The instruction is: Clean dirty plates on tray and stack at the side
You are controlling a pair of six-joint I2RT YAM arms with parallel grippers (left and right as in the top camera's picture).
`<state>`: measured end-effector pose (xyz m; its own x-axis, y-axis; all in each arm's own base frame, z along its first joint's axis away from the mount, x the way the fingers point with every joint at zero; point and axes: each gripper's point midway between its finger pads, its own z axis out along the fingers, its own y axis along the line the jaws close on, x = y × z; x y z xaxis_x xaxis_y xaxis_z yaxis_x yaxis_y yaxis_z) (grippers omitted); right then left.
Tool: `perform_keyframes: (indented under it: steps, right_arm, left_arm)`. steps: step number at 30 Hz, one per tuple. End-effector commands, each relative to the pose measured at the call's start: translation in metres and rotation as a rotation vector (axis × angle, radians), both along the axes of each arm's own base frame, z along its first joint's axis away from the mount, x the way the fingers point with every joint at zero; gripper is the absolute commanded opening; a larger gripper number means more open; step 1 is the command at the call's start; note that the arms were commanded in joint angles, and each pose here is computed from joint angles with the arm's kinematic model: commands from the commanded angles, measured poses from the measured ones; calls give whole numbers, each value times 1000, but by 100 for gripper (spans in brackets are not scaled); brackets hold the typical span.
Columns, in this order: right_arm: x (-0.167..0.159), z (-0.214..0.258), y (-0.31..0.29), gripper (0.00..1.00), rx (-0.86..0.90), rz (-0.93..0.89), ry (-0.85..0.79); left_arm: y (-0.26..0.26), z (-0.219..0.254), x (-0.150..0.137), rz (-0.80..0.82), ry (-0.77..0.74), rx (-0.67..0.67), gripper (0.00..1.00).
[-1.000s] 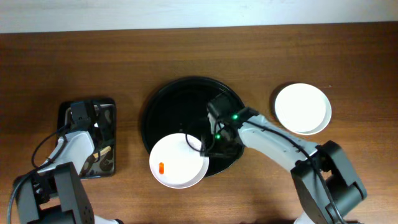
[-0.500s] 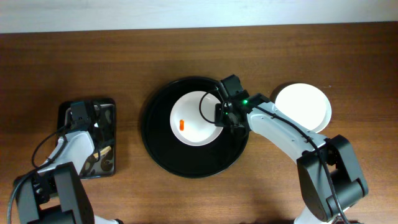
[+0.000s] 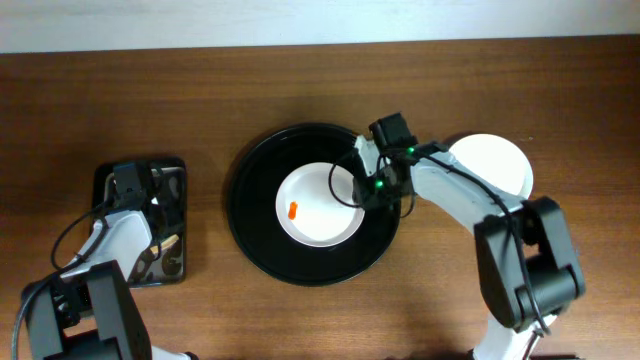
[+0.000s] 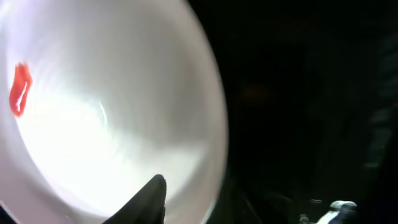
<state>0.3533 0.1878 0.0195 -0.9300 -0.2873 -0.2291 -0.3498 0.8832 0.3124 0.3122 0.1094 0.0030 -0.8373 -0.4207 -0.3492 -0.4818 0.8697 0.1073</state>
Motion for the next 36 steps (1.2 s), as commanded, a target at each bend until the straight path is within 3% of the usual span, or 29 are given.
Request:
perform_keyframes:
  steps: [1, 3, 6, 11, 12, 13, 14, 19, 20, 21, 22, 23, 28, 31, 33, 36]
  right_arm:
    - [-6, -4, 10, 28, 74, -133, 121]
    - [-4, -18, -1, 16, 17, -307, 178]
    - [-6, -32, -18, 11, -69, -486, 225]
    - [-6, -32, -21, 9, -73, -580, 248]
    - [-6, -32, -21, 9, -73, -580, 248]
    - [-6, -32, -21, 9, -73, -580, 248]
    - [-6, -32, -21, 9, -73, -580, 248]
    - [-6, -32, -21, 9, -73, -579, 250]
    - [-6, -32, -21, 9, -73, -579, 250]
    - [-7, -32, -21, 9, -75, -580, 252]
    - [-7, -32, -21, 9, -76, -579, 253]
    - [-8, -32, -21, 9, -78, -580, 256]
    - [-8, -32, -21, 9, -77, -579, 257]
    - [-8, -32, -20, 9, -72, -577, 260]
    - [-8, -32, -20, 9, -72, -578, 260]
    - [-8, -32, -20, 9, -72, -577, 260]
  left_arm:
    - [-4, -10, -11, -8, 39, -21, 51]
    - [-4, -10, -10, -8, 36, -21, 51]
    - [-6, -10, -10, -13, 32, -36, 52]
    - [-15, -11, -11, -26, 42, -86, 52]
    - [-8, -8, -2, -20, 0, -48, 40]
    - [-7, -8, 0, -20, -8, -46, 12]
    - [-7, -8, 0, -20, -8, -46, 0]
    - [-3, 54, 21, -127, -82, 12, 0]
    - [-2, 61, 24, -146, -99, 26, 1]
    - [-1, 61, 25, -177, -95, 43, 37]
    - [-1, 60, 25, -183, -91, 46, 53]
    - [0, 60, 25, -182, -92, 49, 60]
    - [4, 38, 23, -172, -30, 52, 60]
    - [5, 2, 26, -172, 30, 36, 37]
    - [3, -22, 17, -173, 100, 11, 2]
    - [2, -17, 15, -173, 102, 10, 0]
